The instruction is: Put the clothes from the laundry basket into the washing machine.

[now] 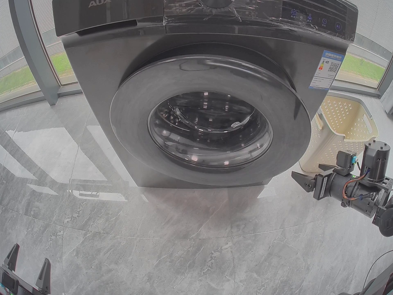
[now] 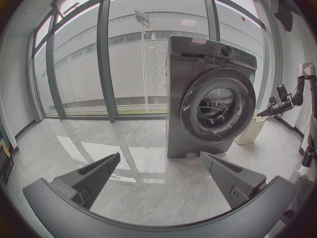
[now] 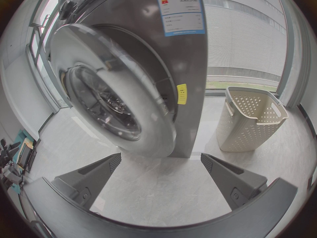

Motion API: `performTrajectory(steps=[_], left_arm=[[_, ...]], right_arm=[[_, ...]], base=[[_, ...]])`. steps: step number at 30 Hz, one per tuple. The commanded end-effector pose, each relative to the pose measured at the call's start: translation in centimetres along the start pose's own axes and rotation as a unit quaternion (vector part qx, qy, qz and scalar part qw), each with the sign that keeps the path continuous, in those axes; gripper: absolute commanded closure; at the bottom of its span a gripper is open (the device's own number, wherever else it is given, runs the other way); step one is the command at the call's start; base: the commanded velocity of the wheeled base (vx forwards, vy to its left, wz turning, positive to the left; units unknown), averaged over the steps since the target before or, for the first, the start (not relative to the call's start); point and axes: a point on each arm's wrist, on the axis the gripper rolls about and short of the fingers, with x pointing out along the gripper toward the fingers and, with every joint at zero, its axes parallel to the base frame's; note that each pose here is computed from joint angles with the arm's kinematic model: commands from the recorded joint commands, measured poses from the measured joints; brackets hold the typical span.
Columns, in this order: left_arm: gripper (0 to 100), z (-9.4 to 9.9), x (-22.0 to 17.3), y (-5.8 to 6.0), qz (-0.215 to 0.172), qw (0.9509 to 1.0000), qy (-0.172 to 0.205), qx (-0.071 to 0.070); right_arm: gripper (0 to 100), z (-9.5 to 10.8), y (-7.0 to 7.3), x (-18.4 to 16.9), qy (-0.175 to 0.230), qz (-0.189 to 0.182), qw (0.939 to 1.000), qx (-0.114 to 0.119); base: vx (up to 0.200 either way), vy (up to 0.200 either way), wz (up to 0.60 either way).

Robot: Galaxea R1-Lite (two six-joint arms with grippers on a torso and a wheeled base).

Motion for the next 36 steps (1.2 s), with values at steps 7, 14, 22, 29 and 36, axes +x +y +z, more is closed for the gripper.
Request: performTrajectory(steps=[7, 14, 22, 29, 36], left_arm=[[0, -0.5, 0.0, 0.0, 0.000, 1.0000, 0.002, 0.000], [0, -0.5, 0.0, 0.0, 0.000, 1.0000, 0.002, 0.000], [0, -0.5, 0.0, 0.0, 0.000, 1.0000, 0.002, 0.000], [0, -0.5, 0.0, 0.0, 0.000, 1.0000, 0.002, 0.000], [0, -0.5, 0.0, 0.0, 0.000, 1.0000, 0.002, 0.000]], right_arm=[[0, -1.3, 5.0, -1.7, 0.014, 0.114, 0.9932, -0.023], [0, 0.9, 5.5, -1.3, -0.042, 0.121, 0.9918, -0.009], [0, 2.5, 5.7, -1.0, -0.082, 0.119, 0.9895, -0.002], [0, 3.2, 5.6, -1.0, -0.096, 0.114, 0.9888, 0.001], [0, 3.5, 5.0, -0.9, -0.103, 0.102, 0.9894, 0.003]], base=[[0.086, 0.000, 0.00], [0.200, 0.000, 0.00], [0.200, 0.000, 0.00], [0.000, 0.000, 0.00], [0.000, 0.000, 0.00]])
